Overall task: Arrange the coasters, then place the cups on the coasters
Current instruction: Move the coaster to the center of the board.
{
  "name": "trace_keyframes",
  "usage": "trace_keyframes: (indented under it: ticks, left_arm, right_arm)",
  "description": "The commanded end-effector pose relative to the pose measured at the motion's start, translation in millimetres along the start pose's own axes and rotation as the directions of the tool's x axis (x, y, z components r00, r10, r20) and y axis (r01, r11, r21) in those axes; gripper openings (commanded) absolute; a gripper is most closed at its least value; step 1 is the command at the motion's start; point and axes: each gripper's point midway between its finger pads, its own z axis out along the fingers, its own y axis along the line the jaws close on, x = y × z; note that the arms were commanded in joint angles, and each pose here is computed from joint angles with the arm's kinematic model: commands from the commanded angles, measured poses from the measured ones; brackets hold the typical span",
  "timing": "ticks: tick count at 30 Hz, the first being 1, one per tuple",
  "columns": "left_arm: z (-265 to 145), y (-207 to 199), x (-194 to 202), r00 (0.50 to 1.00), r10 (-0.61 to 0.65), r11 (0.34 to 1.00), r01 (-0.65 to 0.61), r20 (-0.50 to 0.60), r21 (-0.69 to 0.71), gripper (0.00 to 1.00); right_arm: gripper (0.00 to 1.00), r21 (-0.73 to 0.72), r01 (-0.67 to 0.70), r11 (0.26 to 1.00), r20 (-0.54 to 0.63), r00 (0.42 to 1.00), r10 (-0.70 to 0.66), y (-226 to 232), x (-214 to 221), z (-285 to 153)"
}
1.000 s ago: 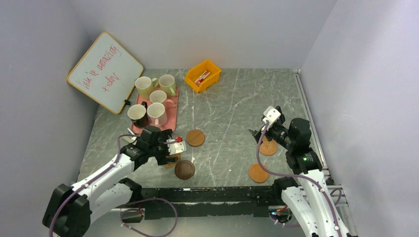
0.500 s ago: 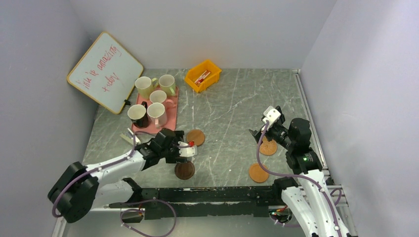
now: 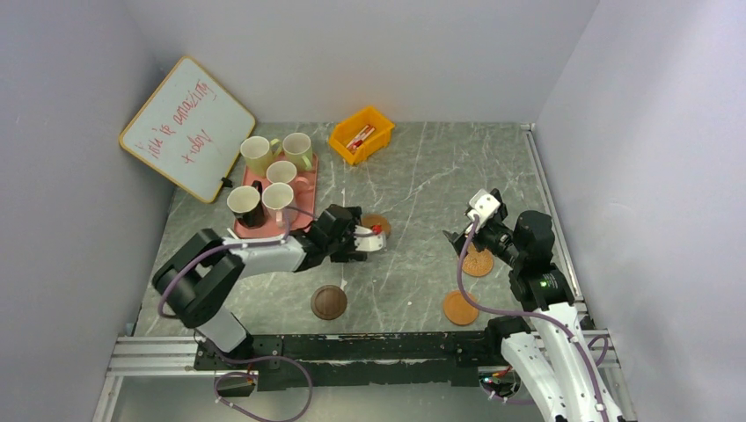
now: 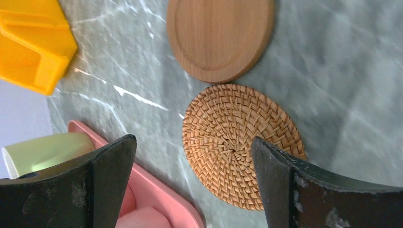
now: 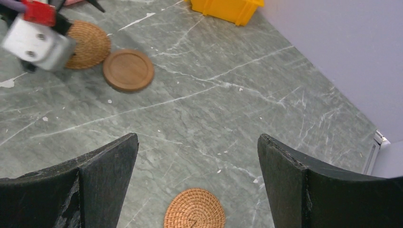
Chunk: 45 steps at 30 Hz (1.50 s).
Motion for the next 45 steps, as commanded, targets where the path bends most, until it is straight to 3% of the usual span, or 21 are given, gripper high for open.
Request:
trace_keyframes:
  ticks: [1, 10, 18, 25, 31, 45]
  left_arm:
    - [29.7, -13.6, 15.2, 0.994, -0.056, 0.998, 0.059, -0.099, 0.023, 0.97]
    - [63.9, 31.7, -19.1, 0.975, -0.205, 0.976, 0.197, -0.082, -0.094, 0.96]
    - [9.2, 76.8, -58.5, 0.946, -0.314, 0.935, 0.323, 0.082, -0.144, 0.96]
    - [-20.8, 108.2, -17.8, 0.933, -0.354, 0.874, 0.357, 0.071, -0.330, 0.96]
    - [18.1, 87.2, 15.2, 0.918, -0.393, 0.883, 0.365, -0.040, -0.296, 0.96]
    - [86.6, 43.0, -4.5, 0.930, -0.354, 0.932, 0.341, -0.102, -0.123, 0.96]
  right_arm:
    - [1.00, -0.028, 0.029, 0.999, 0.023, 0.999, -0.029, 1.1, -11.9, 4.1]
    - [1.00, 0.009, 0.009, 1.000, -0.079, 0.997, -0.008, -10.8, -7.1, 35.1]
    - [1.00, 0.111, 0.012, 0.994, 0.000, 1.000, -0.012, -44.3, -33.6, 61.5]
    - [1.00, 0.081, -0.070, 0.994, -0.016, 0.997, 0.071, -52.7, -34.7, 98.8]
    - [1.00, 0.016, -0.103, 0.995, 0.048, 0.994, 0.102, -43.8, -47.2, 109.6]
    - [1.00, 0.124, -0.078, 0.989, 0.169, 0.984, 0.056, -53.9, -70.7, 77.6]
